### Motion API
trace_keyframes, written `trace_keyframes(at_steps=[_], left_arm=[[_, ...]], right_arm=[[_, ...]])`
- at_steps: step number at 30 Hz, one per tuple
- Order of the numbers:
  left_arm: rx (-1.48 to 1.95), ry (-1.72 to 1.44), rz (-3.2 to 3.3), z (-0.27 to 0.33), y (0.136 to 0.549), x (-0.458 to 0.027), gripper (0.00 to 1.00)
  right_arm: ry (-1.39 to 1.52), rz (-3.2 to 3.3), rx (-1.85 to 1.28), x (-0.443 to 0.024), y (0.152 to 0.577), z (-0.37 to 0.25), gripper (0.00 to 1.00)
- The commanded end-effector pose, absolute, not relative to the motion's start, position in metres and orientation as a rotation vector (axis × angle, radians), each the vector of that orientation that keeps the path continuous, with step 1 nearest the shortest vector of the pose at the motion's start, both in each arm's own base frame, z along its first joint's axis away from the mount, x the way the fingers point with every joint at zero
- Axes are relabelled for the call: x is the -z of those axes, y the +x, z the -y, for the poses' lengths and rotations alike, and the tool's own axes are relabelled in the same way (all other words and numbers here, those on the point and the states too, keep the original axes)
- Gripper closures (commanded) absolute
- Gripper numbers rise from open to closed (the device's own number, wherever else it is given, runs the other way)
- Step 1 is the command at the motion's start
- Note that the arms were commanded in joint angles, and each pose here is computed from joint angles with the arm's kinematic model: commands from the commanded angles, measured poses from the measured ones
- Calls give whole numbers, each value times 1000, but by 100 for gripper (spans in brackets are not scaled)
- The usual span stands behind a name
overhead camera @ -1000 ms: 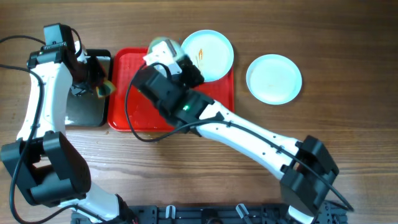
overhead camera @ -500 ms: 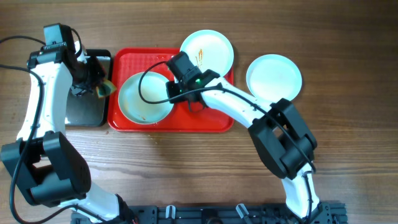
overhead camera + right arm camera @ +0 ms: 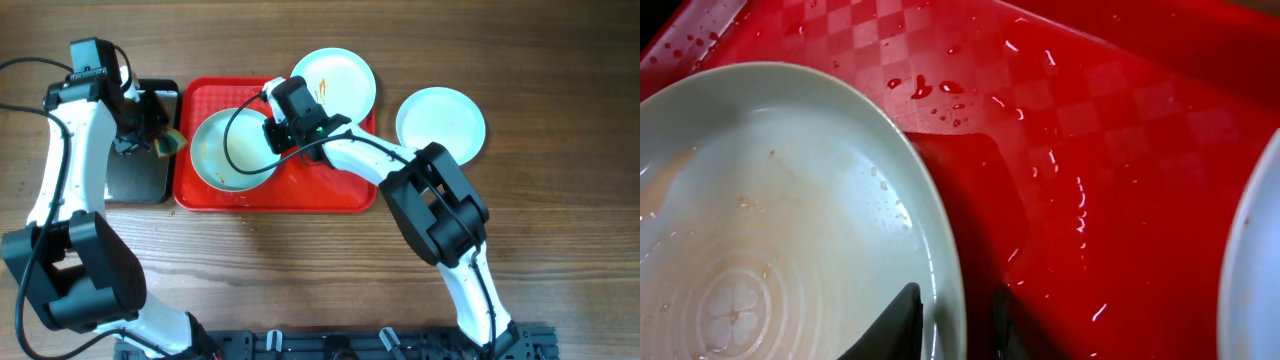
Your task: Clean dirty plates on tray and stack at the side
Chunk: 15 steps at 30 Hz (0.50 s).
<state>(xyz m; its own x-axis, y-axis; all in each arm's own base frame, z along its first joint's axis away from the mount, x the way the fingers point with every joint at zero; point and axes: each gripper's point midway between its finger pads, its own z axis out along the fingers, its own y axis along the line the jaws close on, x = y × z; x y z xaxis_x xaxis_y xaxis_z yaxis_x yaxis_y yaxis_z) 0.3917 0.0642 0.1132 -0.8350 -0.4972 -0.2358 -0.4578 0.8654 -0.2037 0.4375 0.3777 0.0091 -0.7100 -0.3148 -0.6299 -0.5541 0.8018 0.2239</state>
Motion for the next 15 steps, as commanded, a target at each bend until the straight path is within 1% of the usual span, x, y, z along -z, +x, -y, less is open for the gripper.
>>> trace_keyframes(at_steps=[1,3,4,7,8,12,13,15], left_arm=[[232,-759,-2742,-62,390,-117,96],[255,-741,-2748,-55,391,-116,96],[258,-722,-2756,-49,391,-114,96],[269,-663,-2776,-30,391,-101,96],[284,-666,-2773,-17,392,-90,96],[327,-508,-2702,26,407,-63,96],[305,-476,-2688,32,410,-57,96],[86,-462,-2699,22,405,-36,96]], right_arm=[[-323,-2612,-550,12,425,-360,96],[-28,-2771,-542,25,406,-345,96],[5,-2794,-545,26,402,-344,96],[60,-2861,-536,32,390,-339,96],[61,-2871,-527,33,388,-338,96],[48,-2867,-527,32,389,-338,96],[47,-2866,-527,32,389,-338,96],[38,-2862,-529,32,390,-339,96]])
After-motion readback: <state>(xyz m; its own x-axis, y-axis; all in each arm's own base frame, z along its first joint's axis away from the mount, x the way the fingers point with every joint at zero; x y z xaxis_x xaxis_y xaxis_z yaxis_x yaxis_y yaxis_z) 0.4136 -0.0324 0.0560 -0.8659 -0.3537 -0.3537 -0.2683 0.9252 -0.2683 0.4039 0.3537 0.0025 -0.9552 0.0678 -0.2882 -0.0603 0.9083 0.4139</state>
